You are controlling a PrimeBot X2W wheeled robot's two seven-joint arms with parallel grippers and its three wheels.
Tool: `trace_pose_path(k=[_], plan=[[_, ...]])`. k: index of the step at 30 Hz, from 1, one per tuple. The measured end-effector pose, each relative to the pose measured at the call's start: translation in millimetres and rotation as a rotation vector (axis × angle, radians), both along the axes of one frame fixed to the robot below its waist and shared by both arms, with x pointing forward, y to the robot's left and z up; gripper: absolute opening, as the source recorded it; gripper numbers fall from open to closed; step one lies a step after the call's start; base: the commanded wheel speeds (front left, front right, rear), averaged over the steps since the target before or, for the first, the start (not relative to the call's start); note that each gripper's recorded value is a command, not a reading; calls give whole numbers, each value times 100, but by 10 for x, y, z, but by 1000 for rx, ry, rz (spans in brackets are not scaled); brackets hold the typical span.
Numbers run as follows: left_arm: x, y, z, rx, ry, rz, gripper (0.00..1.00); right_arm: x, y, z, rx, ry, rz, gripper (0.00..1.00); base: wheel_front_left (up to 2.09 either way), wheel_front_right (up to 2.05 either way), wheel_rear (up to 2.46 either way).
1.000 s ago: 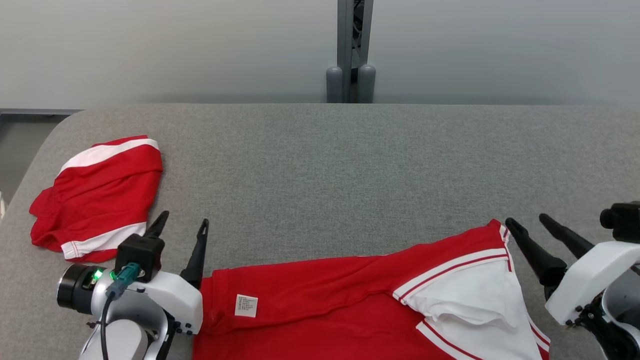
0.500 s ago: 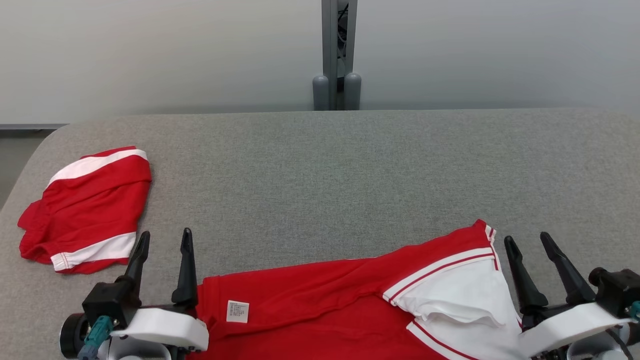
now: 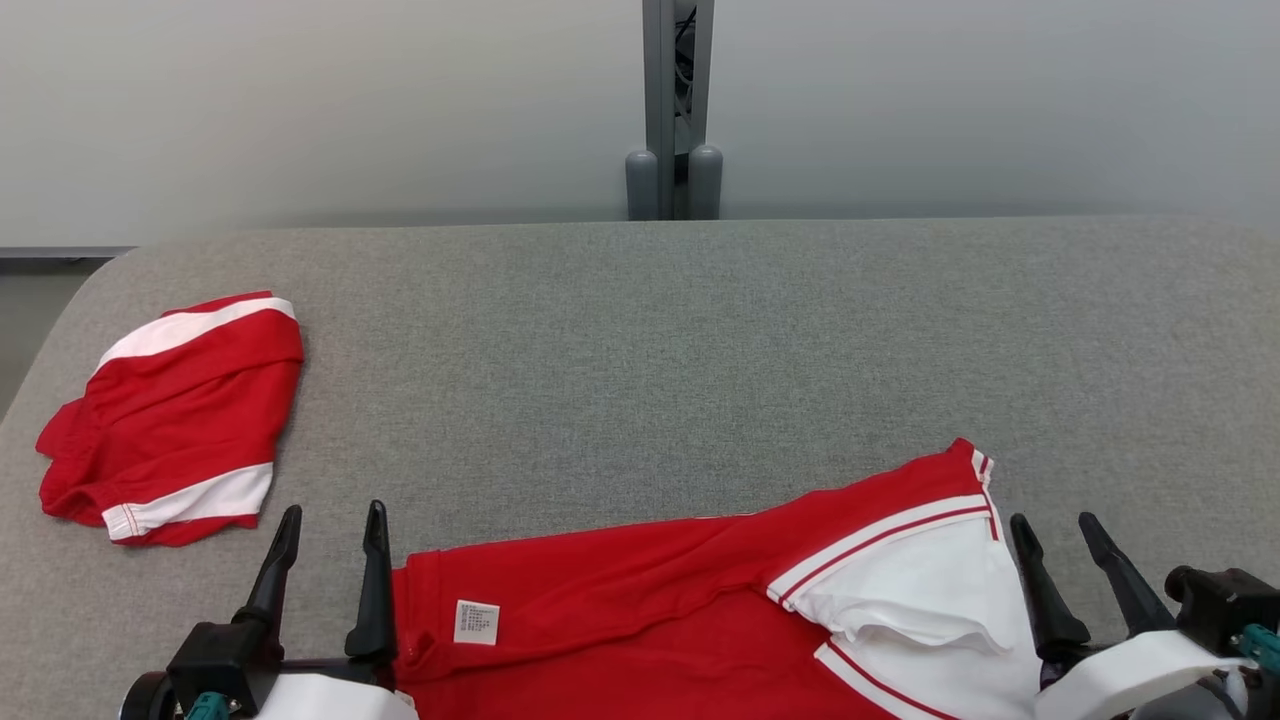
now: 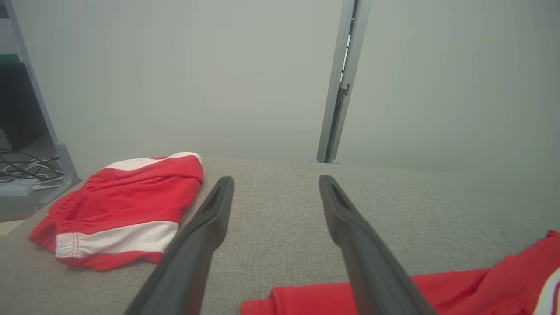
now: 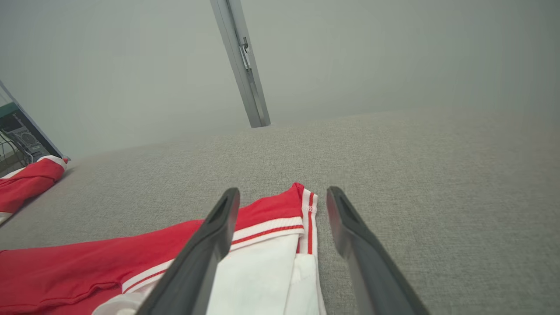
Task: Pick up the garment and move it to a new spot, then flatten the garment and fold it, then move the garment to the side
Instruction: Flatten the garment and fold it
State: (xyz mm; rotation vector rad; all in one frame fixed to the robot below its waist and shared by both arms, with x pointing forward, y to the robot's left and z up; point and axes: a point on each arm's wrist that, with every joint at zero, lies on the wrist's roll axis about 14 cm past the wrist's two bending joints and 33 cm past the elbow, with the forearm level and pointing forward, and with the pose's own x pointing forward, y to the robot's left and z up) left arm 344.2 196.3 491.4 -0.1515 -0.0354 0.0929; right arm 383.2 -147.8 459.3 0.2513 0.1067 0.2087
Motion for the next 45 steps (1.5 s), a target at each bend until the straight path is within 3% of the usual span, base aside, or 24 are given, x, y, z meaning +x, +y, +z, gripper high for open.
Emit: trace_pose_path(k=[17,31,32,33,35,45], plan=[[128,36,11,40,-6,-20,100,-107,20,-865,63,375,-30,100,0,0,0],[145,36,43,43,-16,-20,100,-87,290,-980,98,424,25,100,0,0,0],[145,33,43,42,-16,-20,100,-88,296,-984,100,426,27,82,0,0,0],[146,30,41,42,-16,-21,100,-93,296,-995,97,430,30,38,0,0,0],[146,22,38,42,-15,-24,100,-89,294,-1001,88,431,37,0,0,0,0],[155,-1,57,40,-21,-28,100,20,136,-944,60,405,22,0,0,0,0]])
